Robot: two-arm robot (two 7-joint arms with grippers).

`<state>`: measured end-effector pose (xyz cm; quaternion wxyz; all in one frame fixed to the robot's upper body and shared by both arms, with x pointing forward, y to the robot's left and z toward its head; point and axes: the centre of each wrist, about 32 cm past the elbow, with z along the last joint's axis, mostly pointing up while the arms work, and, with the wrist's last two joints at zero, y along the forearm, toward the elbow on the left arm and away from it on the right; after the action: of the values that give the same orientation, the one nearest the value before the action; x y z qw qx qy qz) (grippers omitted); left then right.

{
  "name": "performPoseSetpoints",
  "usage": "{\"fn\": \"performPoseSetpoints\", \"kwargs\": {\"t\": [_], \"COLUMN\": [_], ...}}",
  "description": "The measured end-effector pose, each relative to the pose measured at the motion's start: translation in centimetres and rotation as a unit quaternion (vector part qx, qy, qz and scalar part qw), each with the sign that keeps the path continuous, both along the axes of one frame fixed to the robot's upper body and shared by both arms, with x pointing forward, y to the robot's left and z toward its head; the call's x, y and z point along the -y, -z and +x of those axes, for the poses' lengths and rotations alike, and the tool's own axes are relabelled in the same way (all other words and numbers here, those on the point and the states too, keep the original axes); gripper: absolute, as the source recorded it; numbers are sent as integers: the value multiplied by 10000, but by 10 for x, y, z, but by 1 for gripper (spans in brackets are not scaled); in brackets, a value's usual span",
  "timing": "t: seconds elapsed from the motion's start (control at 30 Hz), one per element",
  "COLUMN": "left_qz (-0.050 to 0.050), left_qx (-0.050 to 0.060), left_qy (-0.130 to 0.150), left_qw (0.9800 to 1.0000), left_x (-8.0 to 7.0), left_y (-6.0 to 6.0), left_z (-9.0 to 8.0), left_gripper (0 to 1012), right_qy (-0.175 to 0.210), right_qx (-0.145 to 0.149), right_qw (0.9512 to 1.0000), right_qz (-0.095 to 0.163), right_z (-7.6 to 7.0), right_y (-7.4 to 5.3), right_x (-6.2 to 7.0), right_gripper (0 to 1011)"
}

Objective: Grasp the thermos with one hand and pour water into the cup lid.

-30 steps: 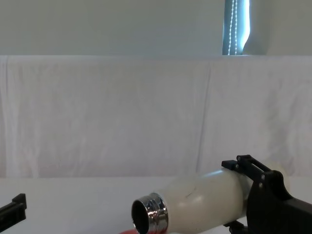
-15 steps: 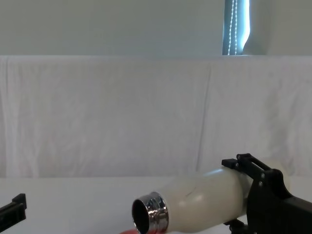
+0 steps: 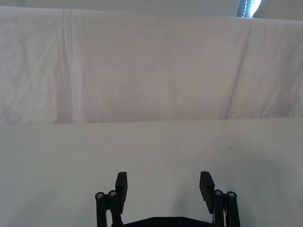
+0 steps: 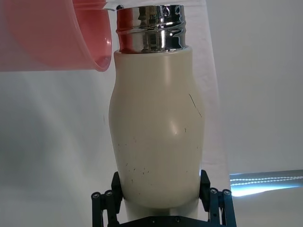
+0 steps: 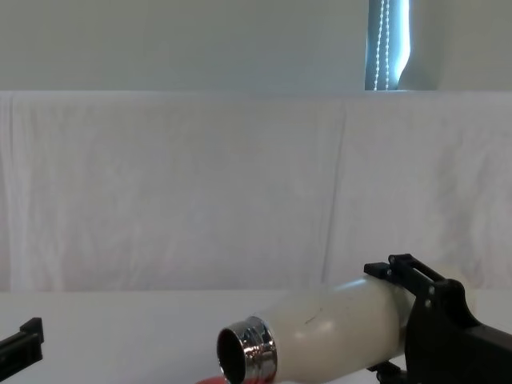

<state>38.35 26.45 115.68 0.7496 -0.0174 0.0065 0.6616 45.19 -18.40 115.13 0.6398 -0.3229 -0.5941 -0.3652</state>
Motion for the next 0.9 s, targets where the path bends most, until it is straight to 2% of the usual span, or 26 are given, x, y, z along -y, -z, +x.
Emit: {"fn": "performPoseSetpoints", "kwargs": {"t": [0.9], "left_qz": [0], "left_qx": [0], "left_qy": [0], "left_qw": [10000], "left_x": [0], "left_y": [0], "left_z": [0], "left_gripper": [1001], "right_qy": [-1], "right_qx": [-2], "right_qw": [10000], "right_qz": [22], "right_z": [-1], "right_y": [-1], "right_x": [-1], "right_gripper": [962]}}
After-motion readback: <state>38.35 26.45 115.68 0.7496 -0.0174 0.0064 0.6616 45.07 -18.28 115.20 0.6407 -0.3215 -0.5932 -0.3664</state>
